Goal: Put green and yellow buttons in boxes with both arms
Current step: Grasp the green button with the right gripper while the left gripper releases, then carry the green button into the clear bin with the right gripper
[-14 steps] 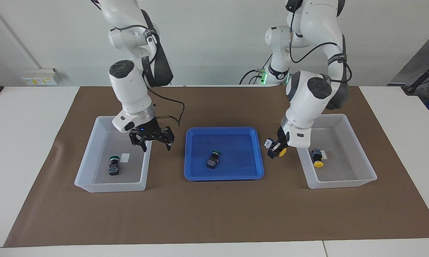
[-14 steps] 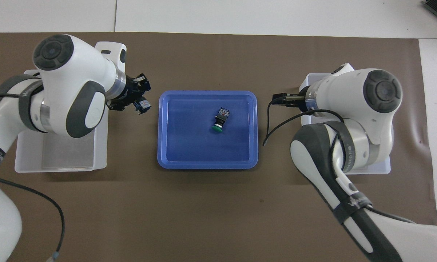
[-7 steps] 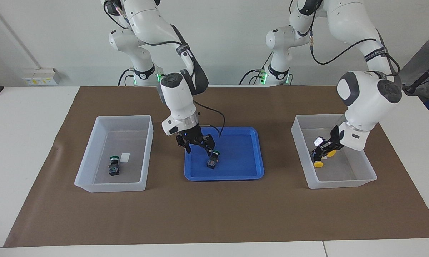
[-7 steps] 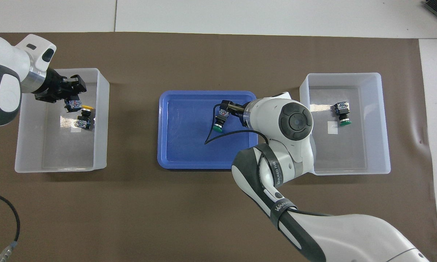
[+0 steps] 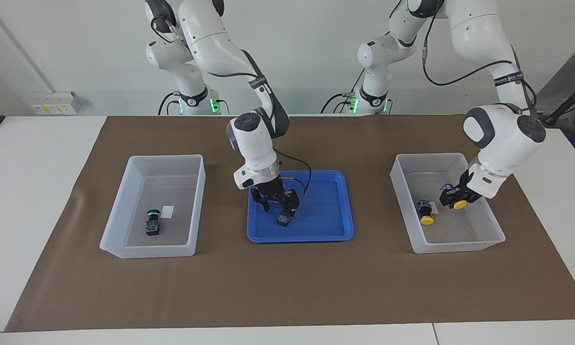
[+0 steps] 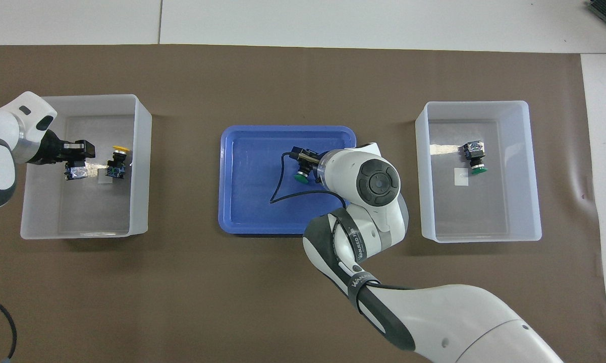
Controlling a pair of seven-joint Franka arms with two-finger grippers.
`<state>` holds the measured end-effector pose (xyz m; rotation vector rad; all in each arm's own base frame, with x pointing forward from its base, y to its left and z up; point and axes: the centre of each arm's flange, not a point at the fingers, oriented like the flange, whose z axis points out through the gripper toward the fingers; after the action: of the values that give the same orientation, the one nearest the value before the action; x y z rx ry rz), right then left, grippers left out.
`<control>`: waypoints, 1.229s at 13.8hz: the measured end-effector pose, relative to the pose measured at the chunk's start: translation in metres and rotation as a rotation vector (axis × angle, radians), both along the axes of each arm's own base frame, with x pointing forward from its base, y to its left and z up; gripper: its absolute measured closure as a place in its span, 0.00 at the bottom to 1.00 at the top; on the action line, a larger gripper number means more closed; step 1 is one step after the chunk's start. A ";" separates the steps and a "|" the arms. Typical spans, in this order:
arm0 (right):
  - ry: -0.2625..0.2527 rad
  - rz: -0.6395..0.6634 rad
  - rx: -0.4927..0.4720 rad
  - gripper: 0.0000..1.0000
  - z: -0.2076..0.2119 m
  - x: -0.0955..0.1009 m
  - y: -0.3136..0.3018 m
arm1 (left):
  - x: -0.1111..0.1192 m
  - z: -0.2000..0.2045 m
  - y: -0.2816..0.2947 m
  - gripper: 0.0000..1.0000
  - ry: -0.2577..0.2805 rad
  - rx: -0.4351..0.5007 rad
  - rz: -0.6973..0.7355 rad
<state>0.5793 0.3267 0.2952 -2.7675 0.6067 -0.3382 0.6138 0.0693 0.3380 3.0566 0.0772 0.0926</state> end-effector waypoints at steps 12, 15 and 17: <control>0.070 0.000 -0.015 0.57 0.068 0.013 -0.009 | 0.017 0.119 -0.038 0.00 0.082 0.021 -0.088; 0.080 0.057 -0.037 0.57 0.128 0.017 -0.050 | 0.013 0.164 -0.108 0.00 0.123 0.078 -0.129; 0.084 0.159 -0.079 0.57 0.157 0.023 -0.103 | 0.008 0.178 -0.144 0.00 0.115 0.087 -0.154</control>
<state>0.6028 0.2237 0.4522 -2.8955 0.3964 -0.2158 0.6221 -0.0742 0.5161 3.1391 -0.1589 -0.0927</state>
